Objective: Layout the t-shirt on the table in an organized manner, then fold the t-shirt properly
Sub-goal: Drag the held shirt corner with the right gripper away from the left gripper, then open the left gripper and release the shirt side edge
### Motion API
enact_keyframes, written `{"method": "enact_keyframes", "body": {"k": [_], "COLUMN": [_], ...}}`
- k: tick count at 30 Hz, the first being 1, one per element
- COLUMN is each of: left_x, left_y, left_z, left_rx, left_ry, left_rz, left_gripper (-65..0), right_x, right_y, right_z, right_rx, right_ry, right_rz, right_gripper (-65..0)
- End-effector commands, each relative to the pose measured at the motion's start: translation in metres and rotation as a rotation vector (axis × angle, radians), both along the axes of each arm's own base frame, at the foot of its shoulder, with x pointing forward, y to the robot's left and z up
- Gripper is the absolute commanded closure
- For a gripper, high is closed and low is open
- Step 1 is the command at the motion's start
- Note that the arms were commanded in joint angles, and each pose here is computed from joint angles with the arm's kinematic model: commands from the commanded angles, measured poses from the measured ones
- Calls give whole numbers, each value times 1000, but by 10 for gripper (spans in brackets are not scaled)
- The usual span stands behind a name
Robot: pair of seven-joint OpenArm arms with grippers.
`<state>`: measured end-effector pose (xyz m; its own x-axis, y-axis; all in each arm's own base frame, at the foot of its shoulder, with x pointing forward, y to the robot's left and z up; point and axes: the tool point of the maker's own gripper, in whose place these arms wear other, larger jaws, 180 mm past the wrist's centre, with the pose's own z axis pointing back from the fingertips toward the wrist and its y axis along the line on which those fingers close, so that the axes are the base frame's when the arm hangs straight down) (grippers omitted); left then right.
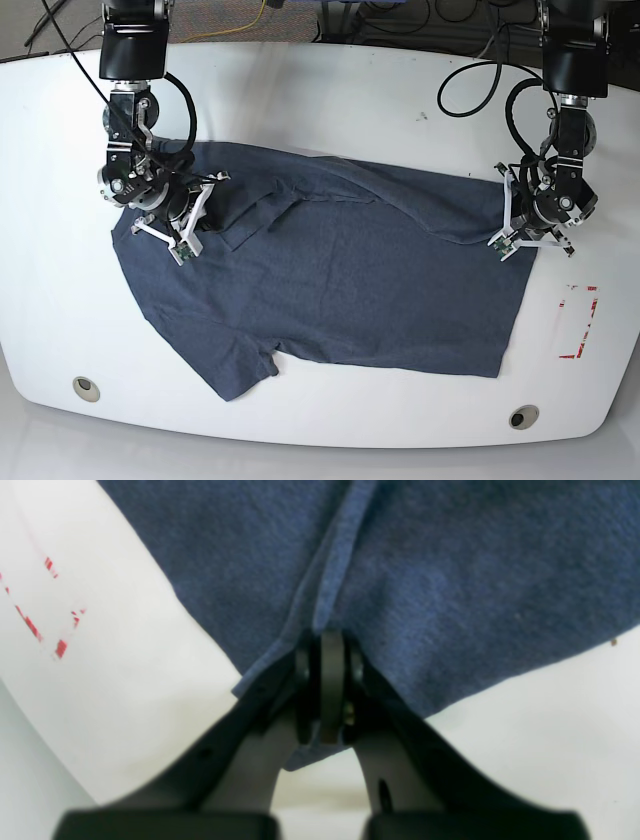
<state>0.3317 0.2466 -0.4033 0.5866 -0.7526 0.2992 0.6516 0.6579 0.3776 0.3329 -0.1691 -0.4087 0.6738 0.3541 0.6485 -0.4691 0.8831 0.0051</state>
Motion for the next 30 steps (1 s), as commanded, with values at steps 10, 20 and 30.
{"method": "enact_keyframes", "body": {"k": [10,20,30], "left_x": [28,37,45], "left_y": [-1,-15,-32], "left_z": [28,33,32], "left_rx": [-9,-26,-27], "left_ry": [-98,-121,-116], "left_rz": [-15,-52,-96], "left_gripper": [0,0,0], "right_x": [22,32,51], "right_y": [-38,-51,-59], "right_z": [37,51,72], "right_rx": [-38,-64,-80], "right_ry": [-114,-145,-198], "right_rz": [-60,-69,-74], "right_gripper": [0,0,0]}}
